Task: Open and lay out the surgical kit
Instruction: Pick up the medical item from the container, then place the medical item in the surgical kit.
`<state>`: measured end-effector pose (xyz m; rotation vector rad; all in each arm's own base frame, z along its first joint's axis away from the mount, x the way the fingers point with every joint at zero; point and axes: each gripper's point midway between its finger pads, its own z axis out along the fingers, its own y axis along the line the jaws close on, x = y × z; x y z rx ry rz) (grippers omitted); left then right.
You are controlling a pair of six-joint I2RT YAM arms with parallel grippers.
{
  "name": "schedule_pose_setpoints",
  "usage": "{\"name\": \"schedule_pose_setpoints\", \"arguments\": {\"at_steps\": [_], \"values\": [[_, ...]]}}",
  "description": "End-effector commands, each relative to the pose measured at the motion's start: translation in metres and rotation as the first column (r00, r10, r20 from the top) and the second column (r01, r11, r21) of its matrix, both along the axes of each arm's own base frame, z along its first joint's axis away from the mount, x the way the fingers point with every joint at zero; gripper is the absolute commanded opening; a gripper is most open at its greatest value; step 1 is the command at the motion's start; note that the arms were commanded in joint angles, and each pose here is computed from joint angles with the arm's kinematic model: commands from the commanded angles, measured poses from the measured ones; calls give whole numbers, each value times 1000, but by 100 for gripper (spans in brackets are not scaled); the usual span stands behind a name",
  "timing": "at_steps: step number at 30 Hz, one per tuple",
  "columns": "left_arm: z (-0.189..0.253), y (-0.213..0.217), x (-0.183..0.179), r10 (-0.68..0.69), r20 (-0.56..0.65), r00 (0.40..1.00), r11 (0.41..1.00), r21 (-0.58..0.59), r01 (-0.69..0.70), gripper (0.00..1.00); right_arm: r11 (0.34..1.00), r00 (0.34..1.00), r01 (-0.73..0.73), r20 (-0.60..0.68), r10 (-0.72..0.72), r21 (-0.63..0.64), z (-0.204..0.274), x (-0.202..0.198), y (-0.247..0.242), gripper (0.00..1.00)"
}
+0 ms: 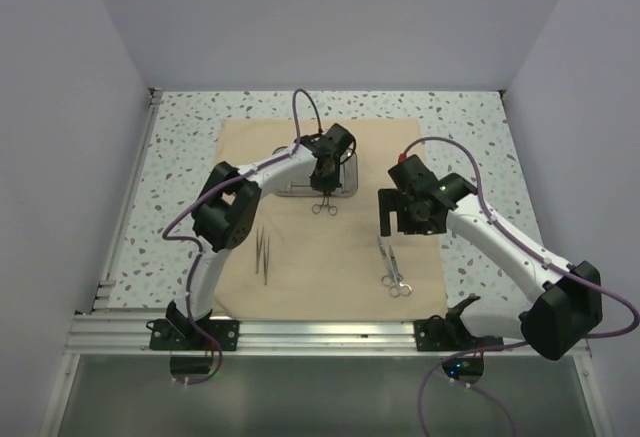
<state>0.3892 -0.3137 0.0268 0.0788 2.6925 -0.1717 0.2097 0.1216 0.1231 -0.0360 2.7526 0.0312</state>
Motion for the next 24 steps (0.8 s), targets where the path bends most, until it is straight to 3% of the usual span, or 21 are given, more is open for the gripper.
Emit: {"name": "schedule_pose_setpoints", "arguments": {"at_steps": [1,5,10,19,21,24], "values": [[37,2,-20,71,10,997,997,-22,-70,0,994,985,96,146,-88,-51,37,30,-15,98],[73,-24,-52,112,51,992,987,-122,-105,0,972,933,220,309,-185,-84,86,63,-34,98],[70,-60,-99,79,24,997,979,-191,-73,0,945,875,310,419,-242,-102,130,82,-51,98],[38,-132,-179,-24,-86,996,959,-285,-1,1,921,852,370,439,-284,-121,123,74,-73,98],[35,-149,-193,-75,-111,991,949,-314,37,9,914,852,383,433,-295,-131,118,70,-79,98],[35,-164,-199,-130,-111,985,944,-318,88,39,909,856,390,422,-300,-146,111,66,-85,98]]}}
